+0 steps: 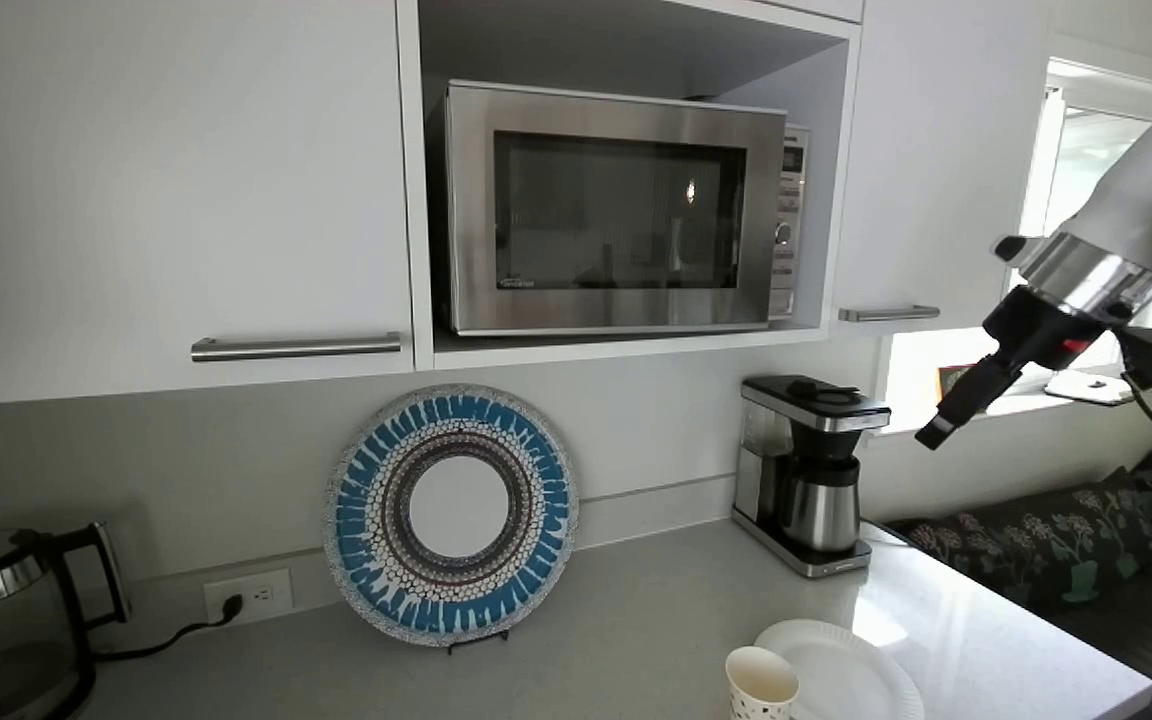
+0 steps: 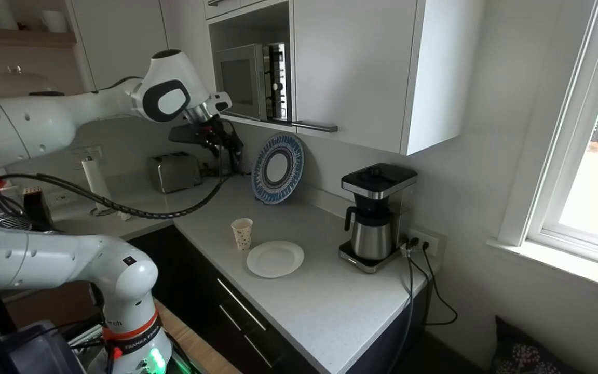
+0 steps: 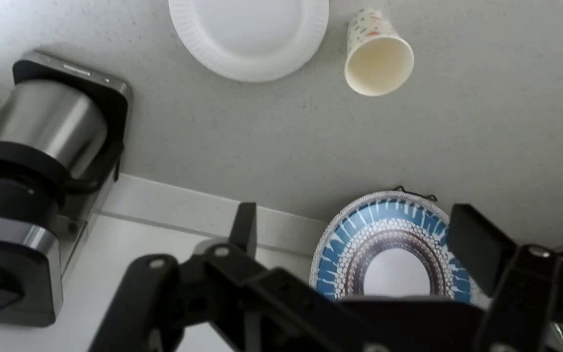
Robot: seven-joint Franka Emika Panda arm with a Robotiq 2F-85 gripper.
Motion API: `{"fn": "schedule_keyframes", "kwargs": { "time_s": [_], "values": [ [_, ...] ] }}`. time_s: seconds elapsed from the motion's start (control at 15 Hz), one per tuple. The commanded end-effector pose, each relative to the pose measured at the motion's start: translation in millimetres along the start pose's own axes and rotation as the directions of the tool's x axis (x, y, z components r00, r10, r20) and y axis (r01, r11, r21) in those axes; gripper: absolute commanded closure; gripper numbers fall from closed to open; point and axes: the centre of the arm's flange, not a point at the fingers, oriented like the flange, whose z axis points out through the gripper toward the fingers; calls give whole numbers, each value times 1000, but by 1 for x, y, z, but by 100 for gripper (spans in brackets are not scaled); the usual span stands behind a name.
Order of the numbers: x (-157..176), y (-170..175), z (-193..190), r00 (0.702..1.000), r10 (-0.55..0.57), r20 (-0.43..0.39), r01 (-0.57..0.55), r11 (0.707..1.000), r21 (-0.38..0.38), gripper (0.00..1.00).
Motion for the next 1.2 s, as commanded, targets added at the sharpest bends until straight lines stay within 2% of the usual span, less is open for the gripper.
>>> {"fn": "schedule_keyframes", "kwargs": {
  "time_s": [0.0, 0.13, 0.47, 0.53, 0.67, 0.93, 1.07, 1.13],
  "values": [
    [6, -3, -12, 1000, -7, -25, 7, 1000, 5, 0],
    [15, -7, -26, 998, -13, -56, 14, 1000, 10, 0],
    [19, -7, -23, 999, -14, -47, 15, 1000, 13, 0],
    [25, -2, -31, 996, 0, -86, 1, 1000, 18, 0],
    [34, 2, -40, 989, 31, -141, -14, 993, 119, 0],
    [54, 5, -53, 982, 28, -187, 33, 949, 314, 0],
    [66, 10, -56, 975, 0, -223, 86, 923, 376, 0],
    [73, 13, -57, 969, -27, -247, 124, 915, 384, 0]
  ]
}}
